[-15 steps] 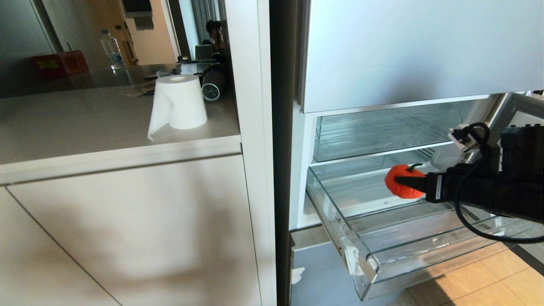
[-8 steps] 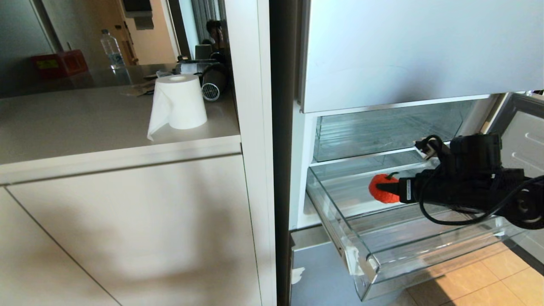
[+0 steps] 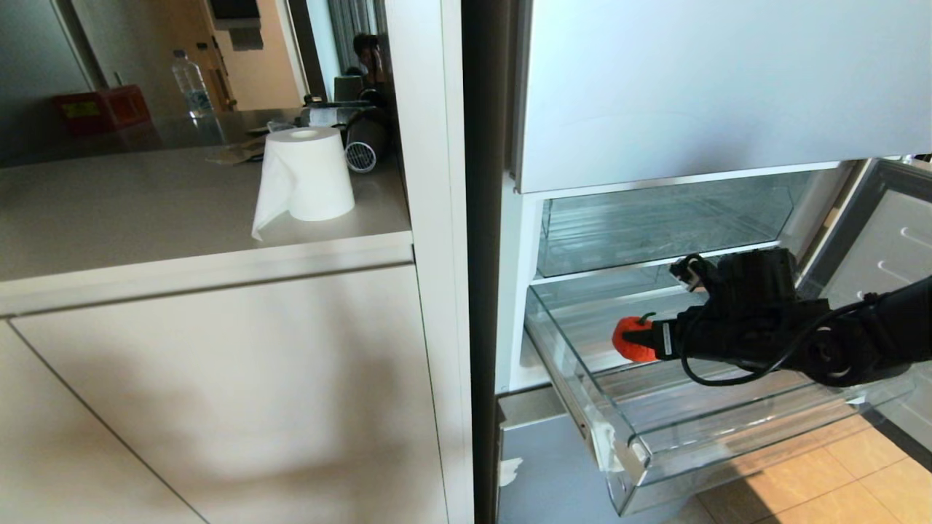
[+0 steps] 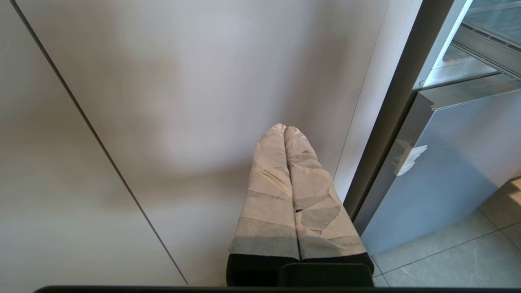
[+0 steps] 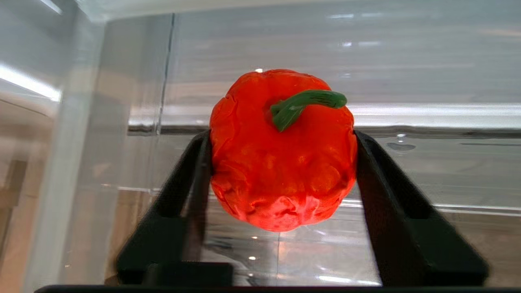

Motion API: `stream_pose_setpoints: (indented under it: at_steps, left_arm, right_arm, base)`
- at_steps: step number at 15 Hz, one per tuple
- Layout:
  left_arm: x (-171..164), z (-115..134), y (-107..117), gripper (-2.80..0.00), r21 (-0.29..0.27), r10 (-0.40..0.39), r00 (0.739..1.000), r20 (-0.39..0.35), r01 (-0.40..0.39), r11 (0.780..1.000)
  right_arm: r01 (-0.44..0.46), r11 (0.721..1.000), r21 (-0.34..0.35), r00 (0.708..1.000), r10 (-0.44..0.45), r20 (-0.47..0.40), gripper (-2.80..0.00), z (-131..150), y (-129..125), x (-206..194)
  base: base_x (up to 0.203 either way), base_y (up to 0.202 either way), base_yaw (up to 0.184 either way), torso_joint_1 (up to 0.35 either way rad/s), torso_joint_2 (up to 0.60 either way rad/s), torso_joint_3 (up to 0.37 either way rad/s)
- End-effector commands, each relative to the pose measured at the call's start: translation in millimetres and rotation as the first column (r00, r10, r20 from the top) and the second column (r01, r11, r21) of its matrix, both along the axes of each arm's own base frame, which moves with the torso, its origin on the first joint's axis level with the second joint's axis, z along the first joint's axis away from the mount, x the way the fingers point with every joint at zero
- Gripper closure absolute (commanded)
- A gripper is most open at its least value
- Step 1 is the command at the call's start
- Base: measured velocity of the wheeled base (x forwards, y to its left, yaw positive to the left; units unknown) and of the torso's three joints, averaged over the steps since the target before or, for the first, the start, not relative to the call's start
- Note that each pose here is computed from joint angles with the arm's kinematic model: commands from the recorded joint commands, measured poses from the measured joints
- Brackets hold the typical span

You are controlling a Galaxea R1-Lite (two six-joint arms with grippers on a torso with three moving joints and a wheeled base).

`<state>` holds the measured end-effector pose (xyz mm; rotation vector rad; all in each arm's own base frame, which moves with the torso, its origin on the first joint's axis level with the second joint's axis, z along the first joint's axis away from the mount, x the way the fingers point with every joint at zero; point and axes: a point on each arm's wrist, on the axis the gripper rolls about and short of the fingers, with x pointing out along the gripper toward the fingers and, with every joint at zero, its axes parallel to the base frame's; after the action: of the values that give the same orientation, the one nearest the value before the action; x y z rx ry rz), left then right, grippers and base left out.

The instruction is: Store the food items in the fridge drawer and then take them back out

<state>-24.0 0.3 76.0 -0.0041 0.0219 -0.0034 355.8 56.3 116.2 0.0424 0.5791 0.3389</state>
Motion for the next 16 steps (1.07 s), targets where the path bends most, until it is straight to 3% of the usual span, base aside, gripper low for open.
stream_pose_setpoints:
  at_steps: [1,6,9,10,13,16]
  left_arm:
    - [0,0,0,0.00,0.000,0.000,1.000,0.000,0.000,1.000]
    - [0,0,0,0.00,0.000,0.000,1.000,0.000,0.000,1.000]
    - [0,0,0,0.00,0.000,0.000,1.000,0.000,0.000,1.000]
    - [0,0,0,0.00,0.000,0.000,1.000,0.000,0.000,1.000]
    - [0,0,0,0.00,0.000,0.000,1.000,0.000,0.000,1.000]
    - [0,0,0,0.00,0.000,0.000,1.000,0.000,0.000,1.000]
  right_arm:
    - [-0.007,1.000,0.000,1.000,0.007,-0.011,-2.80,-5,3,2]
    - [0.023,1.000,-0.015,0.999,-0.022,0.040,-2.80,14,3,-7]
    - [0.031,1.000,-0.001,0.988,-0.031,0.149,-2.80,54,-1,-33]
    - [0.031,0.999,0.008,0.978,-0.032,0.205,0.00,74,-4,-50]
    - [0.030,0.999,0.038,0.932,-0.042,0.360,0.00,120,-15,-118]
    - [0.045,0.997,0.067,0.863,-0.073,0.501,0.00,141,-31,-210]
  base:
    - [0.000,0.000,0.000,0.000,0.00,0.000]
    - [0.000,0.000,0.000,0.000,0.00,0.000]
    - [0.000,0.000,0.000,0.000,0.00,0.000]
    - [0.000,0.000,0.000,0.000,0.00,0.000]
    - [0.000,0.000,0.000,0.000,0.00,0.000]
    - [0.000,0.000,0.000,0.000,0.00,0.000]
